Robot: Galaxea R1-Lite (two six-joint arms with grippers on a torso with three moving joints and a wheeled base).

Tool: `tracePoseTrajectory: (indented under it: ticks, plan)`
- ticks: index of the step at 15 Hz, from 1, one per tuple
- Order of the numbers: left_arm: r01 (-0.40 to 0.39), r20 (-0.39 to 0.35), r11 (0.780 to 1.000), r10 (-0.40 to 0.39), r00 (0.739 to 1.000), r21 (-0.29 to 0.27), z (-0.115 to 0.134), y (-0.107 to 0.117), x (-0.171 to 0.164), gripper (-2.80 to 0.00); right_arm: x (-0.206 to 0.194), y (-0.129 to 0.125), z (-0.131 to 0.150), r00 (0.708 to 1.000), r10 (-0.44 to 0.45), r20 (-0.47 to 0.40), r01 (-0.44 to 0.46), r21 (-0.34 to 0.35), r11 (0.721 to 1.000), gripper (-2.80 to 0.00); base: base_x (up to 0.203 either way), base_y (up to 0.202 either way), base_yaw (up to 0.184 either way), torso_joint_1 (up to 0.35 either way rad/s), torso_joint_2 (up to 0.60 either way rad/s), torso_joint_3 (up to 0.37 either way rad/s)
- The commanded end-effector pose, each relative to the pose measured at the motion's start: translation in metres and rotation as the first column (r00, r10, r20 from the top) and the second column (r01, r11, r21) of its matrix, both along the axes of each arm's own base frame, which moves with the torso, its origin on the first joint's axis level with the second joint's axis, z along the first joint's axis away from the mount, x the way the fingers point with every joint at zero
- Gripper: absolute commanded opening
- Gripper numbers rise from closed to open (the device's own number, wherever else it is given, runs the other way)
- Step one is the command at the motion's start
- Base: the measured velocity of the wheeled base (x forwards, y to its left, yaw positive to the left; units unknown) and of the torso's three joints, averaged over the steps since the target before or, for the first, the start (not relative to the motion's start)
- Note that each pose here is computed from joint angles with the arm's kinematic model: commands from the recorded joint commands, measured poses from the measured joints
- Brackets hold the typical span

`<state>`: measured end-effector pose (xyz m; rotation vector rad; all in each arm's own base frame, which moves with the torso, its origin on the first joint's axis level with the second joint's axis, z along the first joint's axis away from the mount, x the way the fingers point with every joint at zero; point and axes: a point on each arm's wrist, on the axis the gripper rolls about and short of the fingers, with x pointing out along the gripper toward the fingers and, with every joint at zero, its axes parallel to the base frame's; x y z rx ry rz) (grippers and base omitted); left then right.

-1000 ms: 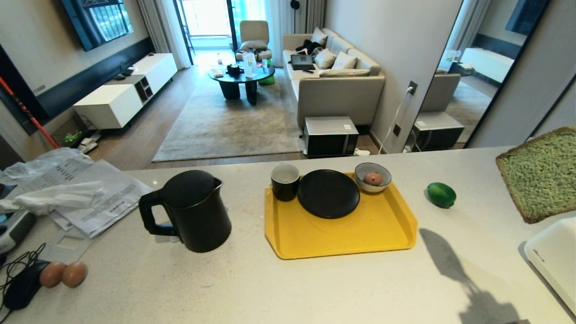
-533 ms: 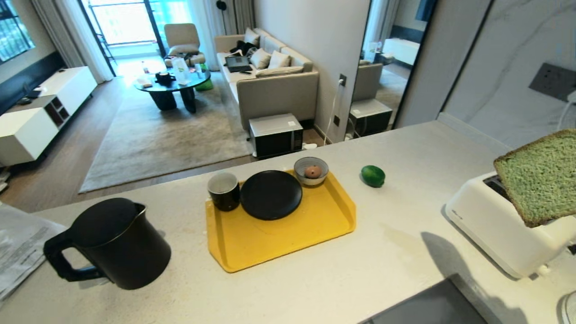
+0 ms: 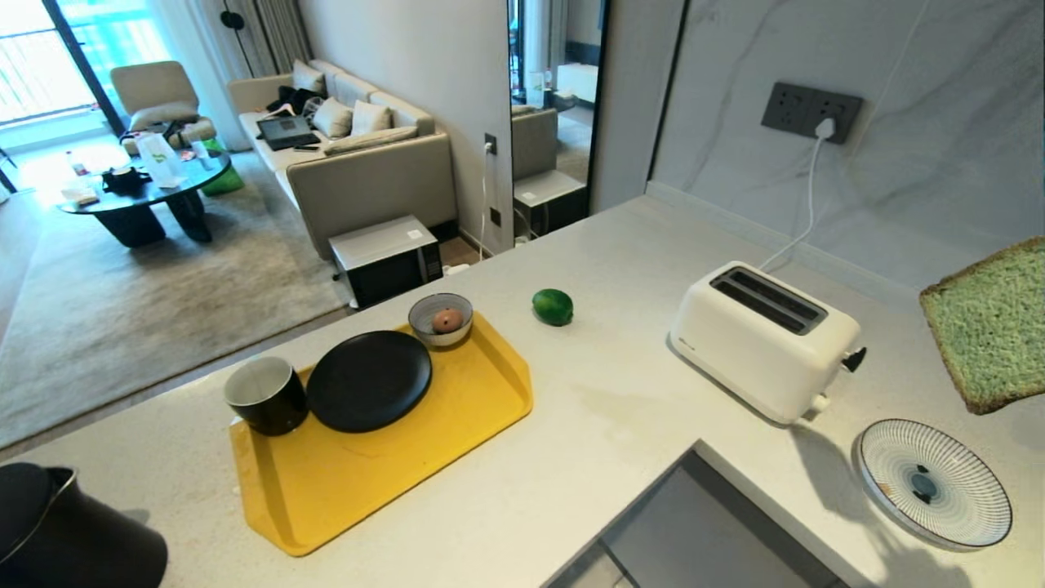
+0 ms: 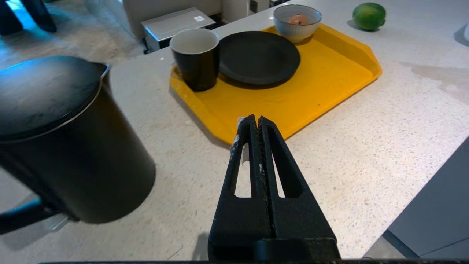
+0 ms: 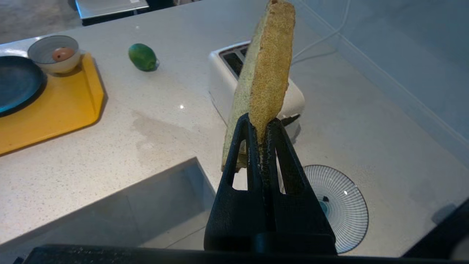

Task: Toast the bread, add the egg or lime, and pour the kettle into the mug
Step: Put the bread slices in the toaster

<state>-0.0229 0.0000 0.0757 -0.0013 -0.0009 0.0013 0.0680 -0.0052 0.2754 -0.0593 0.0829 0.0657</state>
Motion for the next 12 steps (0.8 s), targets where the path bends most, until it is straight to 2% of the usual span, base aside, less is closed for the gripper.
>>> tracePoseTrajectory:
  ticks: [1,12]
  plan:
    - [0.0,0.001,1.0,0.0,1.0,0.0,0.0002,0.0,-0.0001,-2.8,-0.0004,0.0001,0.0001,1.0,0.002,0.001,-0.002,0.0,1.0,-2.8,0.0,0.0,0.0,0.0,0.0,0.0]
    - [0.0,0.001,1.0,0.0,1.0,0.0,0.0002,0.0,-0.0001,-2.8,0.0073,-0.0009,0.001,1.0,0.006,-0.013,-0.006,0.005,1.0,-2.8,0.0,0.0,0.0,0.0,0.0,0.0]
